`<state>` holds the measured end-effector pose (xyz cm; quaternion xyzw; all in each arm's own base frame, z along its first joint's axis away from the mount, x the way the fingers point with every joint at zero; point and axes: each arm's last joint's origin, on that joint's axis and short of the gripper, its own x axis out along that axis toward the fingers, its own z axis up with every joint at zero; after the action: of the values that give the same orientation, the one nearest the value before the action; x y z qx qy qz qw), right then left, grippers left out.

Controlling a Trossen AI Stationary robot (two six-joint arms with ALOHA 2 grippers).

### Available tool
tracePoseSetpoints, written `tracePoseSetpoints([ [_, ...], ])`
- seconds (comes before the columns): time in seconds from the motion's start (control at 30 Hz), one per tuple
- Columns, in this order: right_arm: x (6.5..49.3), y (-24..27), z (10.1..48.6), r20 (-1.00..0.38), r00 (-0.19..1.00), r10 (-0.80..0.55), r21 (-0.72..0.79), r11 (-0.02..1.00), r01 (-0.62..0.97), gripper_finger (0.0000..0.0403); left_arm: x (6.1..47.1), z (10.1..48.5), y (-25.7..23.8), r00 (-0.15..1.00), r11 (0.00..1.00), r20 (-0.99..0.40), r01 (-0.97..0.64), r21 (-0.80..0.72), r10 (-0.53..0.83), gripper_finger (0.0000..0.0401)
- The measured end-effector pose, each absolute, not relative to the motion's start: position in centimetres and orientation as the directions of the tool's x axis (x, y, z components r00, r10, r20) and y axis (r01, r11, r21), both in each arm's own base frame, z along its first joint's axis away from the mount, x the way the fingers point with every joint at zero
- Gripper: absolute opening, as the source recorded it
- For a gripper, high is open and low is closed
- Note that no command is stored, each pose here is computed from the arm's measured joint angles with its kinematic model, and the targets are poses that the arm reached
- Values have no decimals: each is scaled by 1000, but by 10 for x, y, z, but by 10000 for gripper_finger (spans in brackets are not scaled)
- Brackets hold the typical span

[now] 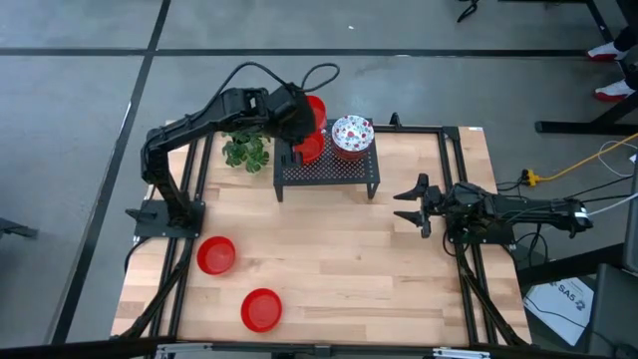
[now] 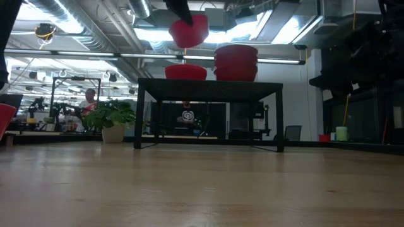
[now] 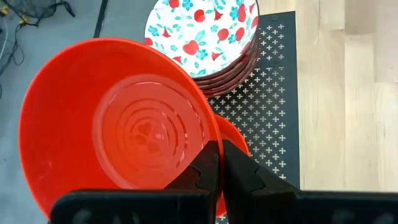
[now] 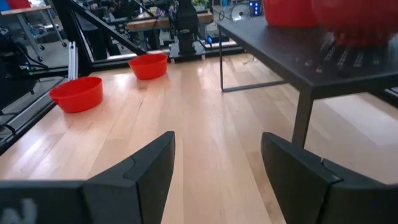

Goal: Pick & Place Mini bowls
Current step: Stack the top red bowl on the top of the red bowl on the shelf

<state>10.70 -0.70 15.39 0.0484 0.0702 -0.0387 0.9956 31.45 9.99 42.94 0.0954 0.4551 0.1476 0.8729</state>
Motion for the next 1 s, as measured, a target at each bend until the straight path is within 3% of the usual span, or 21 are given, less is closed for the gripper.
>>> tracePoseSetpoints([
  [0.77,110,-6,147,-216,976,-35,123,990,63,236,348,375,101,342,978,-917,-89,188,208,3],
  [1.0,110,-6,147,-216,976,-34,125,990,63,236,348,375,103,339,976,-916,-116,185,214,3],
])
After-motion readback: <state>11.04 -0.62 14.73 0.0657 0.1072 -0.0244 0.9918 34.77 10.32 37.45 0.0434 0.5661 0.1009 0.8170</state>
